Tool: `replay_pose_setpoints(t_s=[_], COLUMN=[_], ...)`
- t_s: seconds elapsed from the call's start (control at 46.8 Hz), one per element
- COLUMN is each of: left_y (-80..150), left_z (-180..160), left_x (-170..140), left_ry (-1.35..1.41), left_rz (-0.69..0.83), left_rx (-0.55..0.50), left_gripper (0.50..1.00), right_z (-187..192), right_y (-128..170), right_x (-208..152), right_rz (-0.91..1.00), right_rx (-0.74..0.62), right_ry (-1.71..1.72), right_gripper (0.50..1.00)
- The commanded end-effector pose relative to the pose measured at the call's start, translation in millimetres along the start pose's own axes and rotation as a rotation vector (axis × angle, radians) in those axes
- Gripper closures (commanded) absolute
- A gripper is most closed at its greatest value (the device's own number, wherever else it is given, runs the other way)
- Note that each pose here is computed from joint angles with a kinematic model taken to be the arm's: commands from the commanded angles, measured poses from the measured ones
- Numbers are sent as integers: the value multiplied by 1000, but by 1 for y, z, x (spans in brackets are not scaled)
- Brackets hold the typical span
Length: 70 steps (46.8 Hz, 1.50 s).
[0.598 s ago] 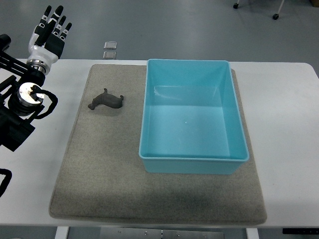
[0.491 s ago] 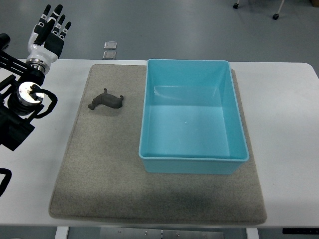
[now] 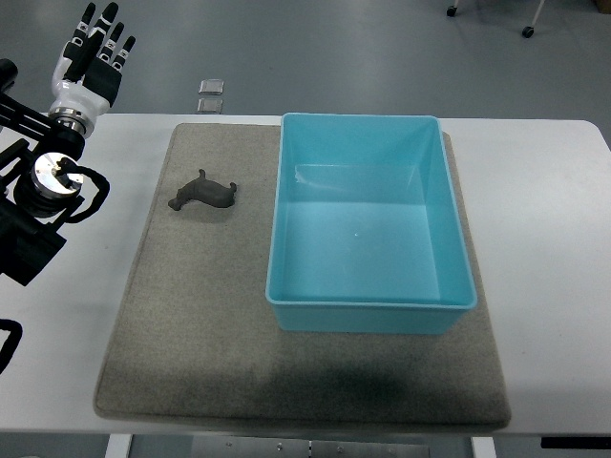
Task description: Place brown hippo in blue box with left hand
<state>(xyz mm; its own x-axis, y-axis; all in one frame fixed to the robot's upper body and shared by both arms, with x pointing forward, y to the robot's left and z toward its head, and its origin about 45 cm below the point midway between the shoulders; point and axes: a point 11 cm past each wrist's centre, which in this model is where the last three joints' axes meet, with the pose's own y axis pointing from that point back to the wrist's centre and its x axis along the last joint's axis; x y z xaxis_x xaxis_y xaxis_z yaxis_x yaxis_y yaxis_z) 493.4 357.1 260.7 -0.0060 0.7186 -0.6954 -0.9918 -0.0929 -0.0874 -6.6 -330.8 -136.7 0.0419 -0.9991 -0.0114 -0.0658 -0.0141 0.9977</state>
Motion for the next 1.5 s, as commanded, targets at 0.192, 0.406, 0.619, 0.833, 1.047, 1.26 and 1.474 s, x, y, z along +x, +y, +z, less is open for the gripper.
replay_pose_setpoints(t_s=[0.192, 0.406, 0.619, 0.833, 1.047, 1.26, 1.474], left_y=[-3, -3, -3, -1, 1, -3, -3], left_z=[2, 3, 3, -5, -4, -2, 0], left_x=[-6, -7, -9, -13, -8, -16, -22], left_ry=[-19, -26, -65, -265, -270, -264, -283], left_rz=[-28, -31, -51, -154, -172, -191, -234], left_rx=[2, 1, -2, 56, 67, 59, 70], left_gripper=[504, 504, 504, 504, 504, 504, 506], right_z=[0, 0, 0, 0, 0, 0, 0], right_y=[0, 0, 0, 0, 0, 0, 0], right_x=[0, 0, 0, 0, 0, 0, 0], right_rz=[0, 0, 0, 0, 0, 0, 0], right_rx=[0, 1, 0, 0, 1, 0, 0], right_ry=[0, 0, 0, 0, 0, 0, 0], right_gripper=[564, 564, 564, 564, 564, 564, 564])
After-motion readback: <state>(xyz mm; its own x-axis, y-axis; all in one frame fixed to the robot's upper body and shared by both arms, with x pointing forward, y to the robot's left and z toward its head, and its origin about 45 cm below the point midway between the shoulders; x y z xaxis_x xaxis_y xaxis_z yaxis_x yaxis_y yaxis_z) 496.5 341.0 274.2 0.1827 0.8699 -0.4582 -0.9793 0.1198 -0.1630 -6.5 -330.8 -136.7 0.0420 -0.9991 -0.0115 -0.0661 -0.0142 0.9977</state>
